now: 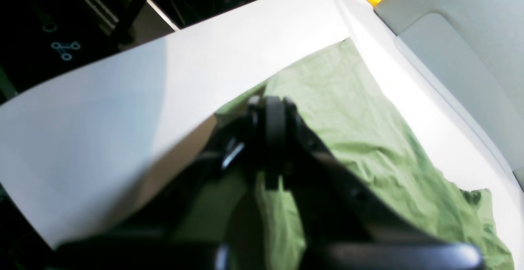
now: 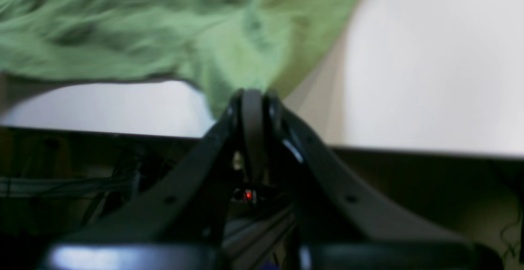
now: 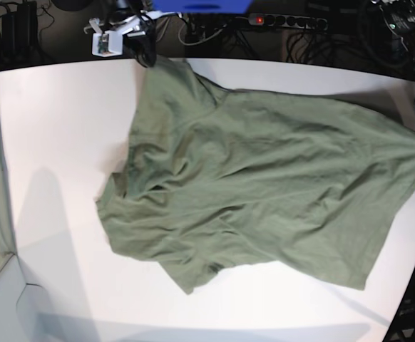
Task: Layout the t-shirt on the table in an organized manner, then fold the t-shirt properly
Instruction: 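Pull the held fabric with the right gripper away from the left gripper, then release the shirt and lower the right gripper back onto the shirt, then grasp the shirt edges with both grippers, one at each side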
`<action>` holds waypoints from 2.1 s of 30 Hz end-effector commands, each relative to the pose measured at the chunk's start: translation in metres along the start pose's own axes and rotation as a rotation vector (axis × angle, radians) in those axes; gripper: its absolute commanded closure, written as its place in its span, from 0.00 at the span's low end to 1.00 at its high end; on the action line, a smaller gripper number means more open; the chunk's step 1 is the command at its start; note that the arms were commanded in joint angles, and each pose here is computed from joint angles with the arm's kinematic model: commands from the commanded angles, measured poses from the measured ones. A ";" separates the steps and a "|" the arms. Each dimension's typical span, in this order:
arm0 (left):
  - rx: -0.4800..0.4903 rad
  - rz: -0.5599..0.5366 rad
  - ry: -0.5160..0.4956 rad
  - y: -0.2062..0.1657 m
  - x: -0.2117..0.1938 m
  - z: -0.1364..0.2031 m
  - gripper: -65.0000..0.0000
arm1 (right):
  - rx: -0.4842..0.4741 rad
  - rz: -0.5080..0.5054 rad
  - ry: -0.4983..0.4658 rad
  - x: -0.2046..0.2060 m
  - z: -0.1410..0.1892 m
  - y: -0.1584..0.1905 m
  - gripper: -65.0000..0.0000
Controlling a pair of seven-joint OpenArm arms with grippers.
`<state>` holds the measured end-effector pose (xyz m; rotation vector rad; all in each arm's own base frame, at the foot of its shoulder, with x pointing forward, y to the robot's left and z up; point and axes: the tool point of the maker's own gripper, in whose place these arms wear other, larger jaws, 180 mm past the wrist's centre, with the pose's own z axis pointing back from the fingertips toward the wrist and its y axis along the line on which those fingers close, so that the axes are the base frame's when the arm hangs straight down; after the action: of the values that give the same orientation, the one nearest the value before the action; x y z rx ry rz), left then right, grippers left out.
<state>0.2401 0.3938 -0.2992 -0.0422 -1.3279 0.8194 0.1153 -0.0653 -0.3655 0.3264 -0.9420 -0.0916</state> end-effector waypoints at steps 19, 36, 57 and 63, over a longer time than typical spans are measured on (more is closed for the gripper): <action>0.004 -0.027 -0.002 0.007 0.002 0.008 0.98 | 0.084 -0.023 0.151 -0.058 0.009 0.019 1.00; 0.013 -0.030 -0.005 0.011 0.003 0.012 0.49 | -0.029 0.048 0.083 -0.029 0.011 -0.033 0.53; -0.071 -0.021 0.021 -0.026 -0.011 -0.005 0.49 | 0.108 0.177 0.066 0.076 -0.142 -0.024 1.00; -0.078 -0.022 0.007 -0.028 -0.005 -0.008 0.49 | 0.032 0.144 0.140 0.056 -0.151 -0.061 1.00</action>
<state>0.2558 0.3688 -0.3101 -0.0976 -1.2913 0.7670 0.2693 -0.0963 -0.4282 0.3035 -0.8060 0.0702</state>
